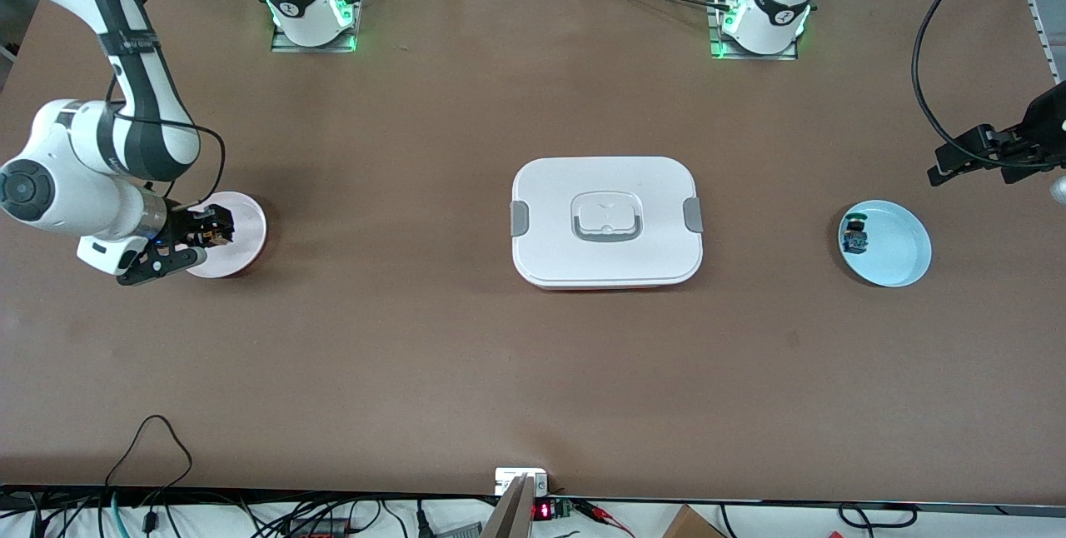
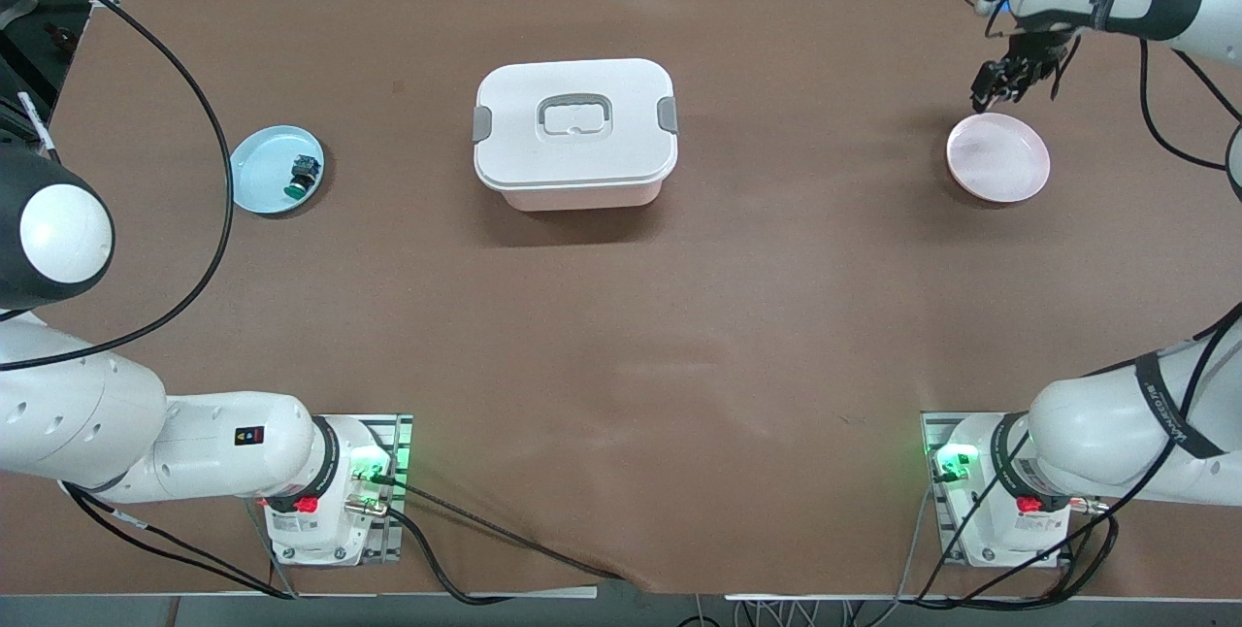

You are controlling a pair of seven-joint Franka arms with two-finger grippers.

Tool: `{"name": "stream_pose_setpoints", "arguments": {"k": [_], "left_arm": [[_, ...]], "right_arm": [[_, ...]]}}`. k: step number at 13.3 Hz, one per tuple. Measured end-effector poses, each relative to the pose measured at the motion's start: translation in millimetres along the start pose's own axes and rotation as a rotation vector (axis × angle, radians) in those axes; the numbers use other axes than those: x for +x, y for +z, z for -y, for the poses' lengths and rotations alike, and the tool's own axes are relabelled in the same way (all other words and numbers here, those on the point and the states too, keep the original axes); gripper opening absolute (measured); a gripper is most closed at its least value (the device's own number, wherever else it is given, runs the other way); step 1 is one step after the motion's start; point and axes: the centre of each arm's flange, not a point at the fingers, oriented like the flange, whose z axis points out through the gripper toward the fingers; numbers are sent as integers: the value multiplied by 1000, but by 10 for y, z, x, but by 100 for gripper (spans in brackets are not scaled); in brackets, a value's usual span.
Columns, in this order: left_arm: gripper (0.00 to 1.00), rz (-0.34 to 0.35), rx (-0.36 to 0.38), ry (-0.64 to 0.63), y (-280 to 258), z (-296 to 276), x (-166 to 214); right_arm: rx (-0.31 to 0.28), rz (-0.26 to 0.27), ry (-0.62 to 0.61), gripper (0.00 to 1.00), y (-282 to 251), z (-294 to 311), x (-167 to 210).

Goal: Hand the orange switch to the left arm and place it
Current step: 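Lift the orange switch with the right gripper off the plate, then carry the switch above the box while the left gripper reaches it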

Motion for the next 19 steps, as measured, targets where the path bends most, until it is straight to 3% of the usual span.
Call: {"name": "stream_pose_setpoints", "arguments": {"k": [4, 7, 9, 10, 12, 14, 17, 19], "left_arm": [[100, 0, 0, -2, 1, 9, 1], [100, 1, -7, -5, 2, 21, 3], [100, 0, -25, -6, -1, 11, 3], [100, 0, -42, -7, -8, 2, 3], [100, -2, -112, -13, -32, -35, 3], [100, -4, -177, -36, -47, 38, 9], [100, 13, -272, -47, 41, 261, 58], [100, 64, -291, -19, 186, 428, 57]], "right_arm": [[117, -25, -30, 72, -894, 469, 110], [167, -107, -99, 72, -1463, 951, 194], [199, -166, -210, 72, -1752, 1453, 244], [231, -192, -262, 72, -1860, 1738, 261], [359, -246, -338, 72, -2031, 2279, 266], [473, -308, -441, 72, -2145, 2585, 257], [477, -450, -655, 72, -2271, 2959, 318], [547, -559, -727, 72, -2350, 3303, 365]]}}
